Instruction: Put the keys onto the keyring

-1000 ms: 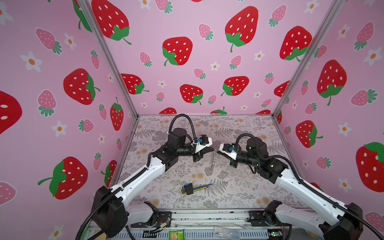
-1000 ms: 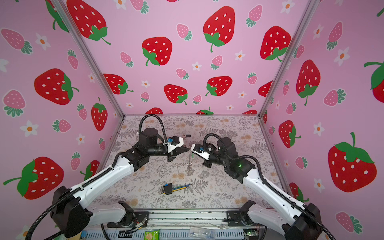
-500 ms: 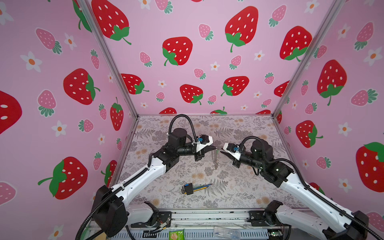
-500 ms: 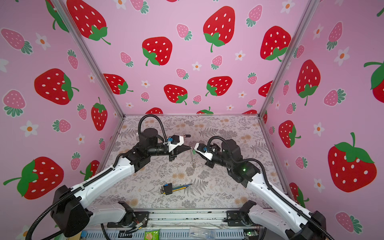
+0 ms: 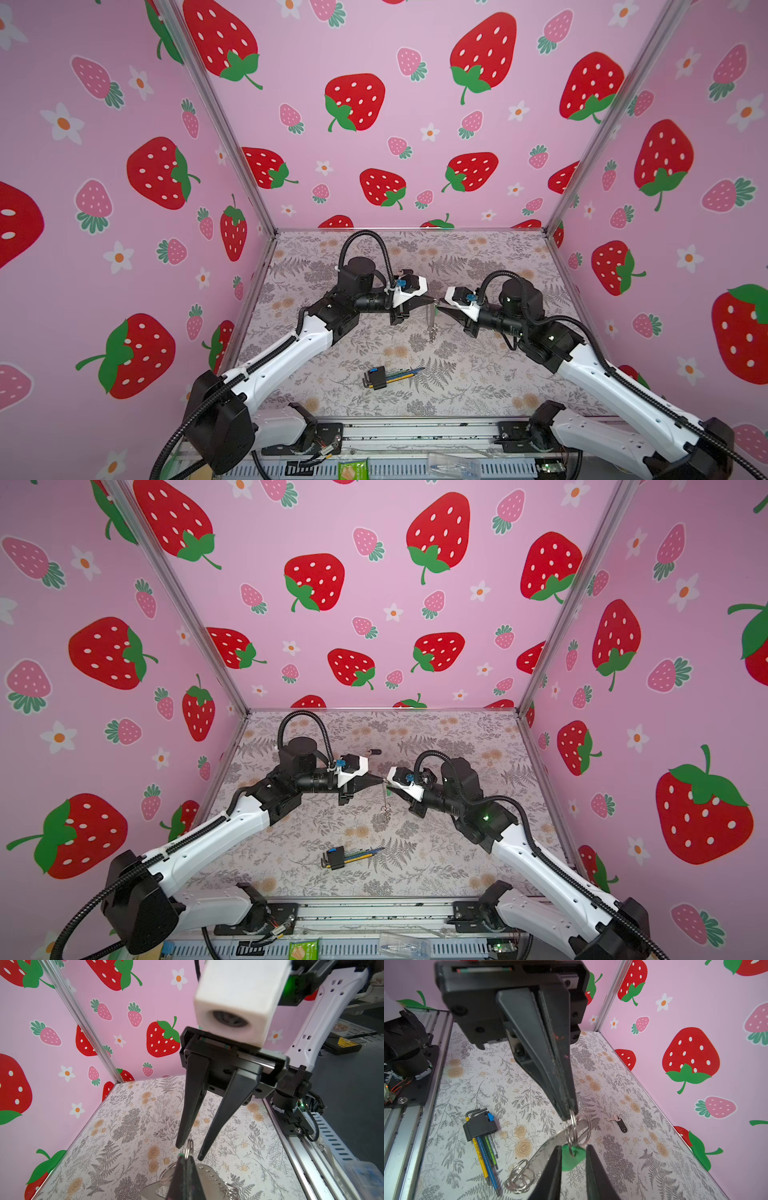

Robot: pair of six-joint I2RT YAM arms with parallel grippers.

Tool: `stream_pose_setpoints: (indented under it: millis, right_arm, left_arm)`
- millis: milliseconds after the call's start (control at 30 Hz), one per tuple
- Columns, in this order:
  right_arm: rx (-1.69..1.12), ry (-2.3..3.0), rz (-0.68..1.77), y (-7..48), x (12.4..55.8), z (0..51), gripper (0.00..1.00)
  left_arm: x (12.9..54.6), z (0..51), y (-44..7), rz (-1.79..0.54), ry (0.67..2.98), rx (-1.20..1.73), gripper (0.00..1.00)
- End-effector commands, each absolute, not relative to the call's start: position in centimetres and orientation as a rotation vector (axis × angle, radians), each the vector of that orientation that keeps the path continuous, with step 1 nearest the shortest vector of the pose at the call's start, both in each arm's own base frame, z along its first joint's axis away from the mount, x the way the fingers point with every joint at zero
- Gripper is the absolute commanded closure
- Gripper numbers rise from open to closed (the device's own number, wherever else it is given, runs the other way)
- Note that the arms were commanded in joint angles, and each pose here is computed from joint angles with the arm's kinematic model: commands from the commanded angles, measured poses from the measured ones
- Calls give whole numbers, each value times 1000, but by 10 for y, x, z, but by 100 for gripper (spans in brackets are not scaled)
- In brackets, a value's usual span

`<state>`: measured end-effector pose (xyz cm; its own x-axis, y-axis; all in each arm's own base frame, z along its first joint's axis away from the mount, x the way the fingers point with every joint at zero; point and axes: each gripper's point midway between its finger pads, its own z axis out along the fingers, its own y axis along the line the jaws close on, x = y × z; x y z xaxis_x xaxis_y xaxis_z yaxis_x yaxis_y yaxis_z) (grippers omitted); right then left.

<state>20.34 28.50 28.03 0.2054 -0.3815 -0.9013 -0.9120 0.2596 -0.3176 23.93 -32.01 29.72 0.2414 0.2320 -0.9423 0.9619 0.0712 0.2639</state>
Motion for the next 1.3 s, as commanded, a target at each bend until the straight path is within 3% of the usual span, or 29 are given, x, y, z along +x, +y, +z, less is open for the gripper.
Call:
stream_pose_setpoints:
  millis: [0, 633, 1267]
  right_arm:
    - [-1303, 1327, 620, 286, 198, 304, 77]
    - [-1322, 1314, 705, 291, 189, 308, 78]
    - [-1317, 1331, 702, 289, 191, 304, 96]
  left_arm:
    - [227, 308, -318, -805, 1134, 1433, 100]
    - [227, 307, -316, -774, 1127, 1454, 100]
    - [229, 304, -315, -747, 1142, 1469, 100]
